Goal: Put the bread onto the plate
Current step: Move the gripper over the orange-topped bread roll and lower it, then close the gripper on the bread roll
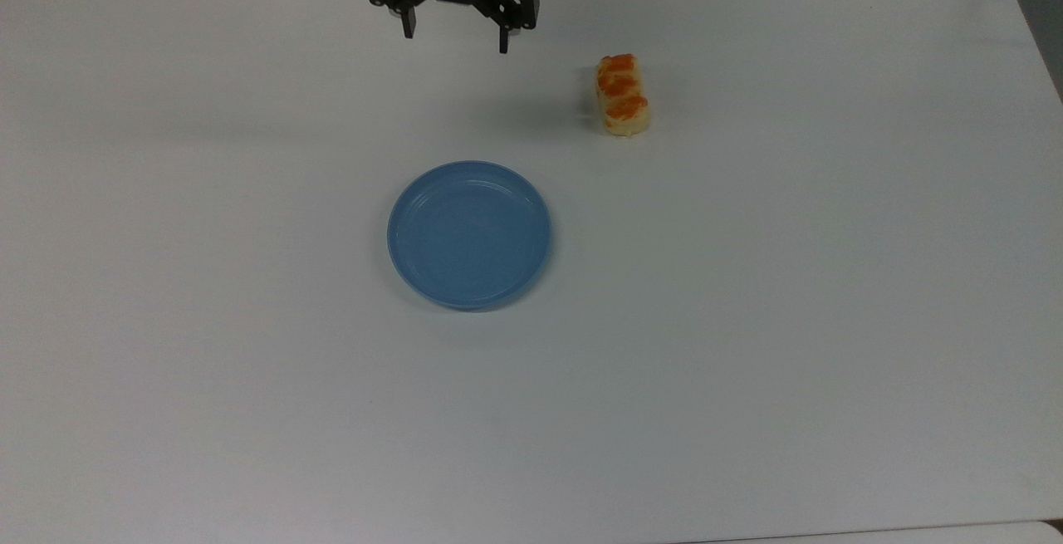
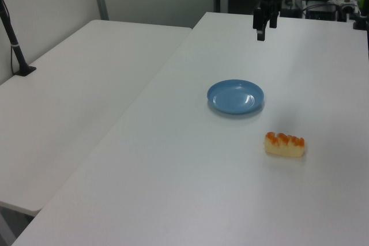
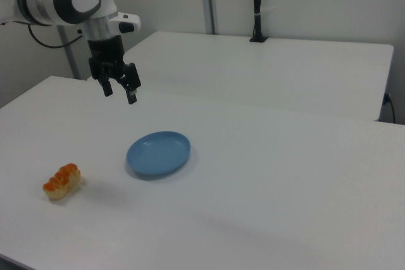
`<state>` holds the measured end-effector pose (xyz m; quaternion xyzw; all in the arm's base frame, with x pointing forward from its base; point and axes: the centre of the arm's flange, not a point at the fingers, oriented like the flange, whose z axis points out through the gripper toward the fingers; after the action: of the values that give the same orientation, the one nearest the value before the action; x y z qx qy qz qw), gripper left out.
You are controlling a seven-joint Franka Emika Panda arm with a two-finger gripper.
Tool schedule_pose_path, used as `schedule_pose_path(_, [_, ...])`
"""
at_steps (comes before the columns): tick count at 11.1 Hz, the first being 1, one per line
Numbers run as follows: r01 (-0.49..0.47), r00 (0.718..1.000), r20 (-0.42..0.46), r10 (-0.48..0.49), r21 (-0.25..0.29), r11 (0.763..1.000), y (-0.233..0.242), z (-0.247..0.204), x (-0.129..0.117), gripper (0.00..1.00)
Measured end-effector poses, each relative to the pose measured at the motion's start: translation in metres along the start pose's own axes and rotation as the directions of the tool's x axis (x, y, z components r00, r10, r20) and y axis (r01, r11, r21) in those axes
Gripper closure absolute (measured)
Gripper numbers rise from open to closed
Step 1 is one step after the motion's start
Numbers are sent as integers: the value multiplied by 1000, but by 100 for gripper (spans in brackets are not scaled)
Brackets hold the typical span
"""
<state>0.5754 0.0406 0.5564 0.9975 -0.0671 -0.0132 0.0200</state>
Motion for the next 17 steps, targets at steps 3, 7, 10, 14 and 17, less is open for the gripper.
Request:
schedule_pose_path(3, [3, 1000, -5, -3, 1, 1000, 3, -6, -1, 0])
schedule_pose_path(7, [5, 1000, -5, -5, 1, 1000, 3, -6, -1, 0])
schedule_pose_path(10, [17, 1000, -1, -17, 0, 1000, -3, -5, -2, 0])
schedule_pose_path(14, [118, 989, 87, -116, -19, 993, -60, 41, -10, 0])
schedule_pose_path(17, [232, 960, 170, -222, -37, 972, -121, 109, -35, 0])
